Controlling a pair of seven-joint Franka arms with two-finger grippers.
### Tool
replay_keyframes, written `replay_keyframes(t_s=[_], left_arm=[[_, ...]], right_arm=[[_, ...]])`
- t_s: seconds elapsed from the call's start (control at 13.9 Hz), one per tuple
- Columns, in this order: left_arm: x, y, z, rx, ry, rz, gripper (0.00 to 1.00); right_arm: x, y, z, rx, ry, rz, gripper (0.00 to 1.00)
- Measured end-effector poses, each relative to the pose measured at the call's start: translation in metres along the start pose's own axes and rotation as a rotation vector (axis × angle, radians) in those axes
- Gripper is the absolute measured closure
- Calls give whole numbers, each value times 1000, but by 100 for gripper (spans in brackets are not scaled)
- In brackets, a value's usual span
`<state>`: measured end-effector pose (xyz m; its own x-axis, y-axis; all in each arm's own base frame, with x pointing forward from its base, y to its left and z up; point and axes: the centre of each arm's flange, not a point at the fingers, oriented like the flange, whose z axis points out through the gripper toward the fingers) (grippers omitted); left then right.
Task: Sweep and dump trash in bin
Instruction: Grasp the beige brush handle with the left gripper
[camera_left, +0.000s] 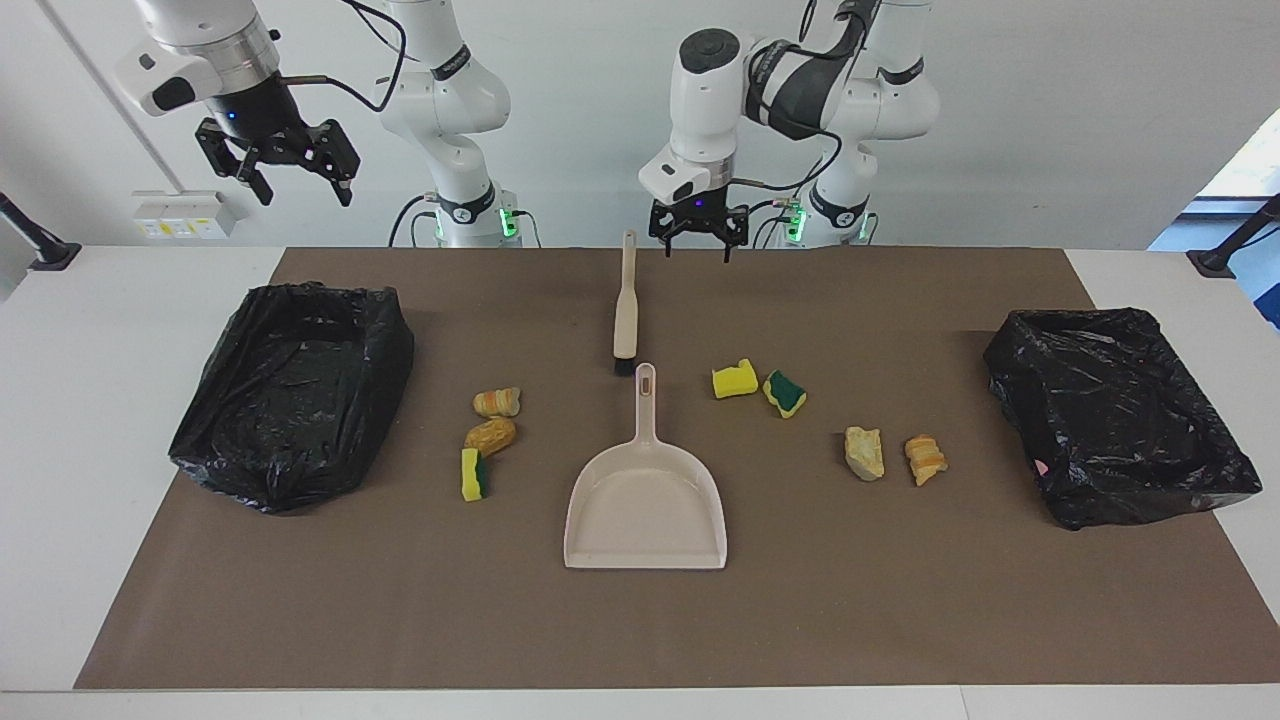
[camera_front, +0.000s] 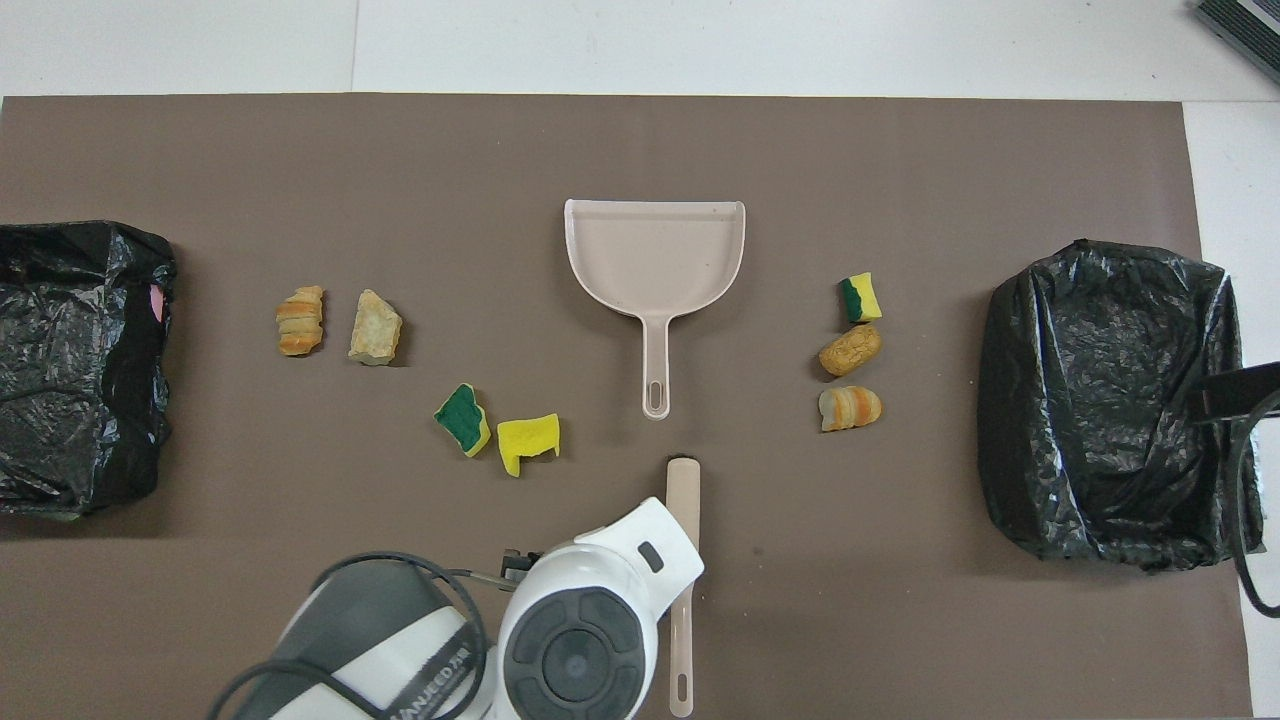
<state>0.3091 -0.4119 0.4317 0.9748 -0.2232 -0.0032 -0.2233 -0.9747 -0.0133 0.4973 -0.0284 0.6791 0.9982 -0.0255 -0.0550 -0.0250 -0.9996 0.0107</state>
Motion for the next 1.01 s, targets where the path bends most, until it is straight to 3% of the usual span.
replay_keyframes(t_s=[0.29,0.72,1.01], left_arm=[[-9,28,35,-56,-30,-3,0],[-24,49,43,-77,-41,-6,1],[-31,57,47,-81,-56,6,7]], right_arm=[[0,0,0,0,0,0,0],[2,-2,4,-1,-4,-4,0],[24,-39,19,-8,19,-42,0]])
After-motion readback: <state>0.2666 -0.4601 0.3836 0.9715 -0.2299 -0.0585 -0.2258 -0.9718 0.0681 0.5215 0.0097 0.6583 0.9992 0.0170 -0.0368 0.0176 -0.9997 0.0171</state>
